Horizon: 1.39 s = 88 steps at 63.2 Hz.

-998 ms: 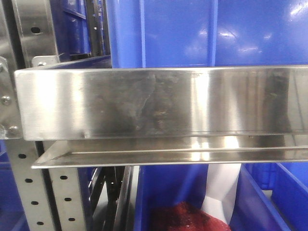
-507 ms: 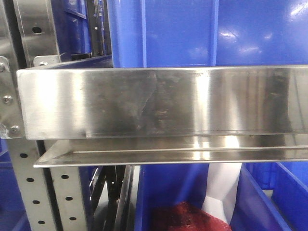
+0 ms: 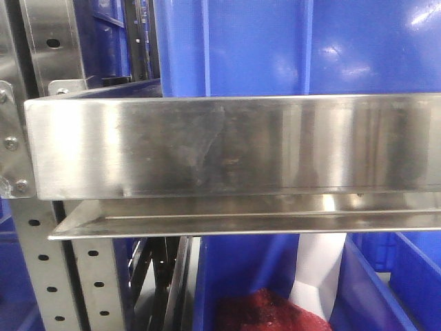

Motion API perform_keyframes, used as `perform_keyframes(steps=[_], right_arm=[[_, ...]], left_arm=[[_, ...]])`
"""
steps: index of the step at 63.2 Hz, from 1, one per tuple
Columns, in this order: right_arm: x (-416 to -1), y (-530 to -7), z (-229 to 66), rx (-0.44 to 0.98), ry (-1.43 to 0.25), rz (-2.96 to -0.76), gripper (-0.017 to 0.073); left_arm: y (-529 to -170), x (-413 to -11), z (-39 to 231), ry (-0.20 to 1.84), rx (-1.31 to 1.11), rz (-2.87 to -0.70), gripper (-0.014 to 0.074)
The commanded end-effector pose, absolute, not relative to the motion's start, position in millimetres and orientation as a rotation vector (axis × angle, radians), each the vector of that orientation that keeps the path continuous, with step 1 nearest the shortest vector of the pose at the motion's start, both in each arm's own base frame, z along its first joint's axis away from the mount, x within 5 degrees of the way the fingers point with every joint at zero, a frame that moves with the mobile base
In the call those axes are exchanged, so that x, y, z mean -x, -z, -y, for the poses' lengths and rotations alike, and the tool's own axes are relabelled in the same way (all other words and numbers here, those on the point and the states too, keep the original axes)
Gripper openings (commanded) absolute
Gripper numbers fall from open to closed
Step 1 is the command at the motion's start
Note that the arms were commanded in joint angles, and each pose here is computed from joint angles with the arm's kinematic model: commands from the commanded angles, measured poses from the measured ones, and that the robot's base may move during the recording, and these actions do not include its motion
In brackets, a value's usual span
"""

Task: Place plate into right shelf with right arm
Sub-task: 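Lower the plate into the blue bin with the right gripper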

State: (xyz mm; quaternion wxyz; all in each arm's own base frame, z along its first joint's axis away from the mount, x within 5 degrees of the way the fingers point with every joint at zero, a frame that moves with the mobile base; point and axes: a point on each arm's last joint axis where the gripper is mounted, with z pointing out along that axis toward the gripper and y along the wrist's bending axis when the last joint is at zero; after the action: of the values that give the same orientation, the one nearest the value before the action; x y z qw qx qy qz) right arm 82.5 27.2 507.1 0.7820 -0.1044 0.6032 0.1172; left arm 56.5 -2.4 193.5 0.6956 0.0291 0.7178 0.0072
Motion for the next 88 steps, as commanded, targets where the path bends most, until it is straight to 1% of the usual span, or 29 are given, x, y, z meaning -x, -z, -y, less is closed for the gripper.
perform_keyframes(steps=[1, 15, 26, 29, 40, 52, 59, 67, 70, 73, 76, 77, 84, 88], right_arm=[[-107, -536, -40, 0.236, -0.251, -1.233, 0.0055], [-177, -542, -71, 0.264, -0.209, -1.354, 0.0055], [-224, -522, -89, 0.325, -0.113, -1.441, 0.0055], [-235, -515, -90, 0.323, -0.089, -1.475, 0.0055], [-266, -492, -89, 0.311, -0.033, -1.587, 0.0055], [-293, -465, -98, 0.329, -0.007, -1.696, 0.0055], [-304, -452, -102, 0.339, 0.004, -1.742, 0.0055], [-308, -448, -103, 0.343, 0.007, -1.757, 0.0068], [-308, -448, -103, 0.342, 0.007, -1.759, 0.0104], [-308, -448, -103, 0.342, 0.008, -1.760, 0.0166], [-308, -448, -103, 0.340, 0.006, -1.762, 0.0253], [-308, -448, -103, 0.340, 0.006, -1.762, 0.0303], [-307, -448, -102, 0.337, 0.011, -1.771, 0.0536], [-304, -450, -101, 0.333, 0.012, -1.768, 0.0603]], left_arm=[[-198, -56, 1, -0.023, -0.046, -1.527, -0.0047], [-198, -56, 1, -0.023, -0.046, -1.527, -0.0047], [-198, -56, 1, -0.023, -0.046, -1.527, -0.0047], [-198, -56, 1, -0.023, -0.046, -1.527, -0.0047], [-198, -56, 1, -0.023, -0.046, -1.527, -0.0047], [-198, -56, 1, -0.023, -0.046, -1.527, -0.0047], [-198, -56, 1, -0.023, -0.046, -1.527, -0.0047], [-198, -56, 1, -0.023, -0.046, -1.527, -0.0047], [-198, -56, 1, -0.023, -0.046, -1.527, -0.0047], [-198, -56, 1, -0.023, -0.046, -1.527, -0.0047], [-198, -56, 1, -0.023, -0.046, -1.527, -0.0047], [-198, -56, 1, -0.023, -0.046, -1.527, -0.0047], [-198, -56, 1, -0.023, -0.046, -1.527, -0.0047], [-198, -56, 1, -0.023, -0.046, -1.527, -0.0047]])
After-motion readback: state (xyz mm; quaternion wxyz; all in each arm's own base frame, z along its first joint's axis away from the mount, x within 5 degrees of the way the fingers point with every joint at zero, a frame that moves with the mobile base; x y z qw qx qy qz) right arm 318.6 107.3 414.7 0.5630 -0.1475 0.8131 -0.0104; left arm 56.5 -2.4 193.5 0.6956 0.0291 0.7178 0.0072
